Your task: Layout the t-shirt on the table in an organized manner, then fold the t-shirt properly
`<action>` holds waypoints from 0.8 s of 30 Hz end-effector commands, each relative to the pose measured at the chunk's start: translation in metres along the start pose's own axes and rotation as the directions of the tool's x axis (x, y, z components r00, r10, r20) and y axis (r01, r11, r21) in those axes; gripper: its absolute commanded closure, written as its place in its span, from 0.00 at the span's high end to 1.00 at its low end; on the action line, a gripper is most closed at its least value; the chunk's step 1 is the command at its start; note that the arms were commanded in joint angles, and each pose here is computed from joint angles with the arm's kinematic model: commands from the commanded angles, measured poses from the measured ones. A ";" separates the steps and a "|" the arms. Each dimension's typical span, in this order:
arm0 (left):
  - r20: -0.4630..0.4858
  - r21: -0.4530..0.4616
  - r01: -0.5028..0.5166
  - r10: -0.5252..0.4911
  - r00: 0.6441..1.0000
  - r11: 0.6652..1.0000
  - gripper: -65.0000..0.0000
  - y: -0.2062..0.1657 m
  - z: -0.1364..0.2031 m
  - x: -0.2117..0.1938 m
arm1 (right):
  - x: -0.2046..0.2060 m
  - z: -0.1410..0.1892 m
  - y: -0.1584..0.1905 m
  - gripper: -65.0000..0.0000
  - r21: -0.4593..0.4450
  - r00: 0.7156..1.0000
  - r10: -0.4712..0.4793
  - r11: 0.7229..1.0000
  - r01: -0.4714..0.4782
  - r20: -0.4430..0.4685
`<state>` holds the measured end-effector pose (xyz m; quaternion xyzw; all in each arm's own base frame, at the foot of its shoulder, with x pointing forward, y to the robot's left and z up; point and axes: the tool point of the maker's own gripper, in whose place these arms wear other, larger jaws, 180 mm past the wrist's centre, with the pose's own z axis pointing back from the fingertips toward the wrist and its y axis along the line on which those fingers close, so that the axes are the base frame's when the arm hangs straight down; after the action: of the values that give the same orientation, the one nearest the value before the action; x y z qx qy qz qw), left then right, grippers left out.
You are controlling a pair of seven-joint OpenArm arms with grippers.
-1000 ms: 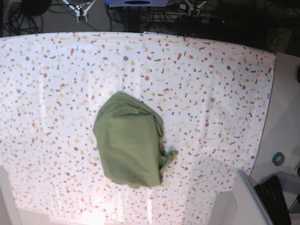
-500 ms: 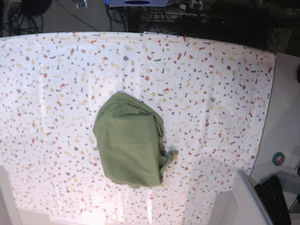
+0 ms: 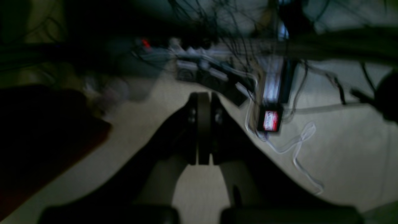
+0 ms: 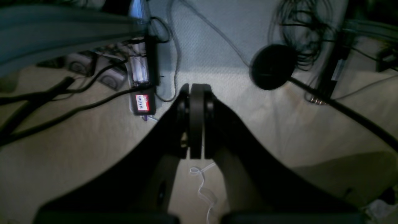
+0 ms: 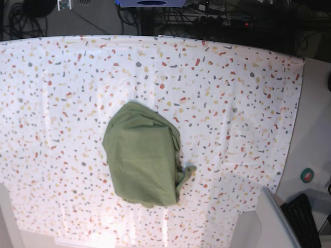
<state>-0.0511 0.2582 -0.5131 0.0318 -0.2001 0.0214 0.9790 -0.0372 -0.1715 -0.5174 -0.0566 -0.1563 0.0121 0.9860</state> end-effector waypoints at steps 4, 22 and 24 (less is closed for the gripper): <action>0.134 -0.094 0.033 -0.020 0.991 0.995 0.00 -0.018 0.027 0.053 | 0.046 0.032 -0.003 0.00 -0.003 0.993 0.002 1.000 -0.002 0.121; 0.599 -0.103 -0.207 0.226 0.768 0.973 0.12 0.008 0.067 0.245 | 0.274 0.055 0.124 0.07 0.235 0.897 0.108 0.946 -0.226 0.428; 0.574 -0.098 -0.239 0.251 0.780 0.966 0.37 0.018 0.063 0.248 | 0.287 0.057 0.147 0.30 0.258 0.890 0.166 0.920 -0.294 0.425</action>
<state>0.1467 0.2767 -0.3667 -0.0017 -0.4738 0.1419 0.8692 0.2156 -0.0088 -0.3965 0.0836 -0.3312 0.1676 0.9248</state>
